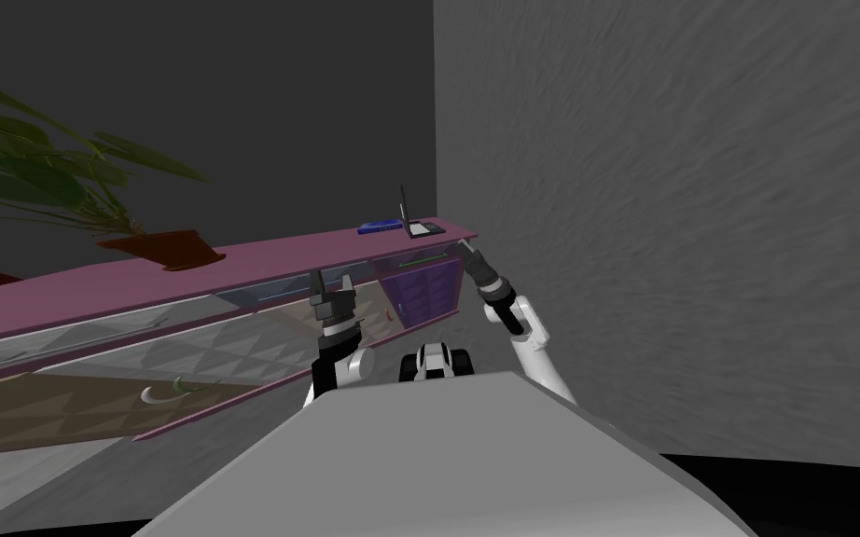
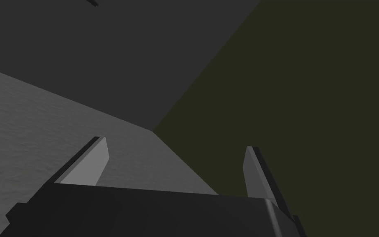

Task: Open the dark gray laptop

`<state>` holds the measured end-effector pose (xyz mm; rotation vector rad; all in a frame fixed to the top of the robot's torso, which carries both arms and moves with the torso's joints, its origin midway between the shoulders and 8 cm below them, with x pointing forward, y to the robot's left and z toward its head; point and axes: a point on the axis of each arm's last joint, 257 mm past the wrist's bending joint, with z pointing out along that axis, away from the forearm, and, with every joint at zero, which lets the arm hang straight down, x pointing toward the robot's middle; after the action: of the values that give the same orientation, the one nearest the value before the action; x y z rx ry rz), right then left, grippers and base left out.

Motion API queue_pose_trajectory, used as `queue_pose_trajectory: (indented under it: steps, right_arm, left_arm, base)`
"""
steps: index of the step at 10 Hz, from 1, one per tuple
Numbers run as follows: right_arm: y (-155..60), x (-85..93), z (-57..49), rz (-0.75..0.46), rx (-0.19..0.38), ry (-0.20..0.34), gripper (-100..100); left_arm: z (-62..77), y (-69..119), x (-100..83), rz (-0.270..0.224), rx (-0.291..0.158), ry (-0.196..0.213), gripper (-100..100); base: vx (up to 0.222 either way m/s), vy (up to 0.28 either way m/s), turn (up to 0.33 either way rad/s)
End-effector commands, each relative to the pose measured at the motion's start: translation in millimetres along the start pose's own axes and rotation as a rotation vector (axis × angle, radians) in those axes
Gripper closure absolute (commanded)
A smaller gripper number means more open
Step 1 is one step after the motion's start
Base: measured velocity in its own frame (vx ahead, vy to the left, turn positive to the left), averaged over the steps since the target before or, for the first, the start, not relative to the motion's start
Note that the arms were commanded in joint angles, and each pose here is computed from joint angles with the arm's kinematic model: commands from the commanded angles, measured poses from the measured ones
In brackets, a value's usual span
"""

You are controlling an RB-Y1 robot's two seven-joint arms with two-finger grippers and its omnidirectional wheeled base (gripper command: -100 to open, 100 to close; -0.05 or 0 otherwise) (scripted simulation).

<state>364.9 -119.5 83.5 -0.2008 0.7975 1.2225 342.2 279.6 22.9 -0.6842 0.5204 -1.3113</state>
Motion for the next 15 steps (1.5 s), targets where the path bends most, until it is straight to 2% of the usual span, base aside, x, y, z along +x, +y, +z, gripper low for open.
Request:
queue_pose_trajectory:
  steps: [1, 2, 3, 4, 5, 6, 7, 8, 9, 10, 11, 12, 13, 14, 15]
  right_arm:
    - [4.2, 15.1, 14.1, -0.046, -0.048, 0.057, -100]
    - [6.4, 17.6, 19.2, -0.075, -0.062, 0.071, -100]
    - [5.8, 19.5, 19.1, -0.085, -0.060, 0.078, -100]
    - [9.4, 29.9, 28.6, -0.107, -0.098, 0.115, -100]
    - [11.8, 31.5, 34.1, -0.135, -0.113, 0.126, -100]
    - [10.7, 34.6, 33.8, -0.151, -0.111, 0.137, -100]
    - [14.5, 44.6, 43.3, -0.173, -0.151, 0.173, -100]
    - [16.6, 46.4, 48.4, -0.203, -0.164, 0.183, -100]
    - [14.9, 50.0, 47.8, -0.222, -0.161, 0.197, -100]
    - [17.7, 60.6, 55.8, -0.244, -0.198, 0.233, -100]
    - [20.0, 62.3, 61.7, -0.279, -0.213, 0.243, -100]
    - [18.0, 65.7, 61.1, -0.298, -0.210, 0.256, -100]
    - [19.8, 76.8, 67.9, -0.321, -0.244, 0.294, -100]
    - [22.4, 77.5, 74.4, -0.356, -0.261, 0.301, -100]
    - [19.7, 81.2, 73.5, -0.377, -0.257, 0.315, -100]
  left_arm:
    - [0.0, 0.0, 0.0, 0.000, 0.000, 0.000, 0]
    - [0.0, 0.0, 0.0, 0.000, 0.000, 0.000, 0]
    - [0.0, 0.0, 0.0, 0.000, 0.000, 0.000, 0]
    - [0.0, 0.0, 0.0, 0.000, 0.000, 0.000, 0]
    - [0.0, 0.0, 0.0, 0.000, 0.000, 0.000, 0]
    - [0.0, 0.0, 0.0, 0.000, 0.000, 0.000, 0]
    - [0.0, 0.0, 0.0, 0.000, 0.000, 0.000, 0]
    - [0.0, 0.0, 0.0, 0.000, 0.000, 0.000, 0]
    - [0.0, 0.0, 0.0, 0.000, 0.000, 0.000, 0]
    - [0.0, 0.0, 0.0, 0.000, 0.000, 0.000, 0]
    - [0.0, 0.0, 0.0, 0.000, 0.000, 0.000, 0]
    - [0.0, 0.0, 0.0, 0.000, 0.000, 0.000, 0]
    - [0.0, 0.0, 0.0, 0.000, 0.000, 0.000, 0]
    - [0.0, 0.0, 0.0, 0.000, 0.000, 0.000, 0]
    - [0.0, 0.0, 0.0, 0.000, 0.000, 0.000, 0]
  base:
    - [-0.009, -0.035, -0.035]
    - [-0.011, -0.040, -0.014]
    - [-0.009, -0.023, 0.006]
    - [-0.025, -0.037, -0.036]
    - [-0.018, -0.037, -0.012]
    - [-0.001, -0.020, 0.007]
    - [-0.008, -0.039, -0.030]
    - [-0.009, -0.038, -0.014]
    - [-0.002, -0.016, 0.004]
    - [-0.007, -0.030, -0.025]
    - [-0.011, -0.032, -0.014]
    - [-0.005, -0.016, 0.004]
    - [-0.010, -0.029, -0.024]
    - [-0.008, -0.032, -0.010]
    - [0.000, -0.016, 0.003]
